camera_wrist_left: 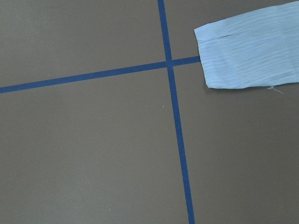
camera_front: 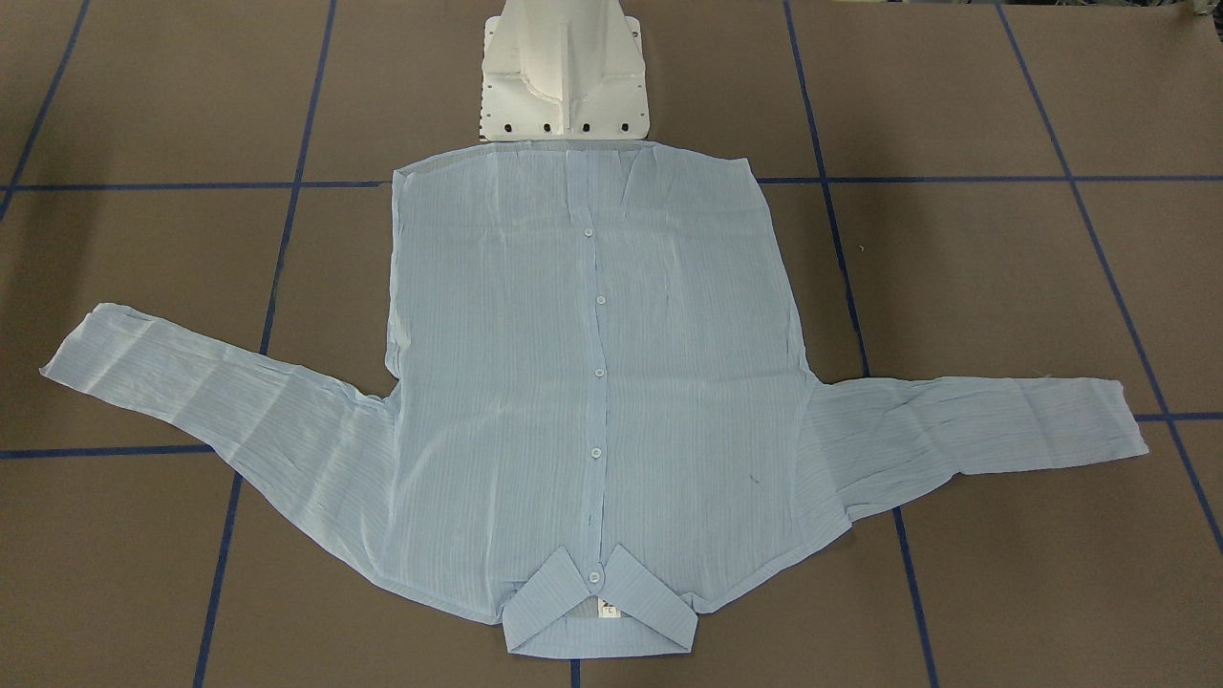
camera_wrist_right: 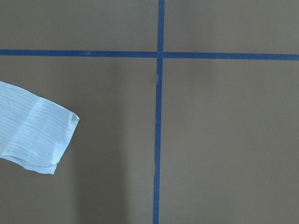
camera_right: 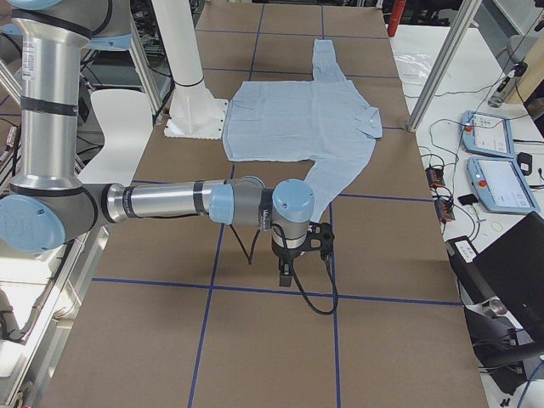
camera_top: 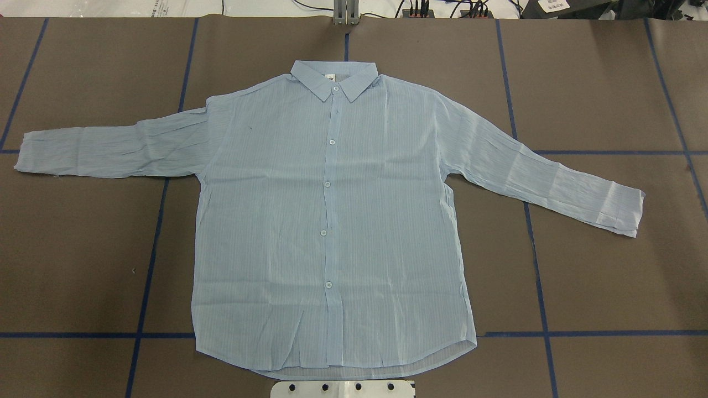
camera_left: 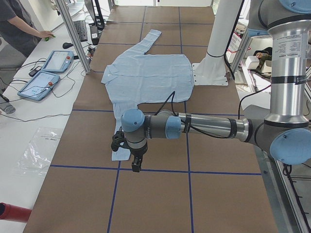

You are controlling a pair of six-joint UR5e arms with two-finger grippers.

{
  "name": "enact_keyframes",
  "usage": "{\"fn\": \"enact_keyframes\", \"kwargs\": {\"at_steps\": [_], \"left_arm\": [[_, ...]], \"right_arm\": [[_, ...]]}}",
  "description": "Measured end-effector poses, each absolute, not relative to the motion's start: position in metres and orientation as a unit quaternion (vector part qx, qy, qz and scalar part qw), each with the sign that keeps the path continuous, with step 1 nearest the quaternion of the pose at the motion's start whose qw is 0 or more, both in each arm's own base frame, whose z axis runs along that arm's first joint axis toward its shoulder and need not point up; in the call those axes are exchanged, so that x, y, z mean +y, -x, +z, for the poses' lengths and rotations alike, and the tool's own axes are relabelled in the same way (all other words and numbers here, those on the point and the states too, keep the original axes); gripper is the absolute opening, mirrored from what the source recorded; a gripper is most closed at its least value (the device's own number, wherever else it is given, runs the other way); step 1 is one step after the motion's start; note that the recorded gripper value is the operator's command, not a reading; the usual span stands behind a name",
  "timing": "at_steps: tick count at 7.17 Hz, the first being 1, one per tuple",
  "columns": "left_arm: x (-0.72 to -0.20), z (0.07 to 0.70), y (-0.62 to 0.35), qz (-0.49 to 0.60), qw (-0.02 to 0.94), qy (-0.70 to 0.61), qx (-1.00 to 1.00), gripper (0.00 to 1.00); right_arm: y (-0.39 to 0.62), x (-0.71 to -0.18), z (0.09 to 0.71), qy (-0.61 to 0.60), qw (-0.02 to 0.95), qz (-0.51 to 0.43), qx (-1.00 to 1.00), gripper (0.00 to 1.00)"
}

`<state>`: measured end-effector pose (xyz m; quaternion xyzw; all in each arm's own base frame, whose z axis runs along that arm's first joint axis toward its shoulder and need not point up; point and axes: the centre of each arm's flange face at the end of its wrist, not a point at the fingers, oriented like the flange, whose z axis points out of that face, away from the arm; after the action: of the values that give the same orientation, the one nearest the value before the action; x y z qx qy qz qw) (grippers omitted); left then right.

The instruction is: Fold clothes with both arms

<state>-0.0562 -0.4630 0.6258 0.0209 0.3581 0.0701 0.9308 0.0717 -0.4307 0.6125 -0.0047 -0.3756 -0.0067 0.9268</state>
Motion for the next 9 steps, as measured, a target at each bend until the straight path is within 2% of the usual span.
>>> {"fn": "enact_keyframes", "kwargs": {"at_steps": [4,9], "left_arm": [[-0.466,0.617,0.056,0.075,0.93,-0.032,0.357,1.0],[-0.506,0.571,0.049,0.101,0.923,-0.093,0.359,1.0]], "right_arm": [[-0.072,-0.433,0.611,0.003,0.93,-0.008,-0.367,1.0],[-0.06,-0.459,0.607,-0.029,0.923,-0.032,-0.382,1.0]]}}
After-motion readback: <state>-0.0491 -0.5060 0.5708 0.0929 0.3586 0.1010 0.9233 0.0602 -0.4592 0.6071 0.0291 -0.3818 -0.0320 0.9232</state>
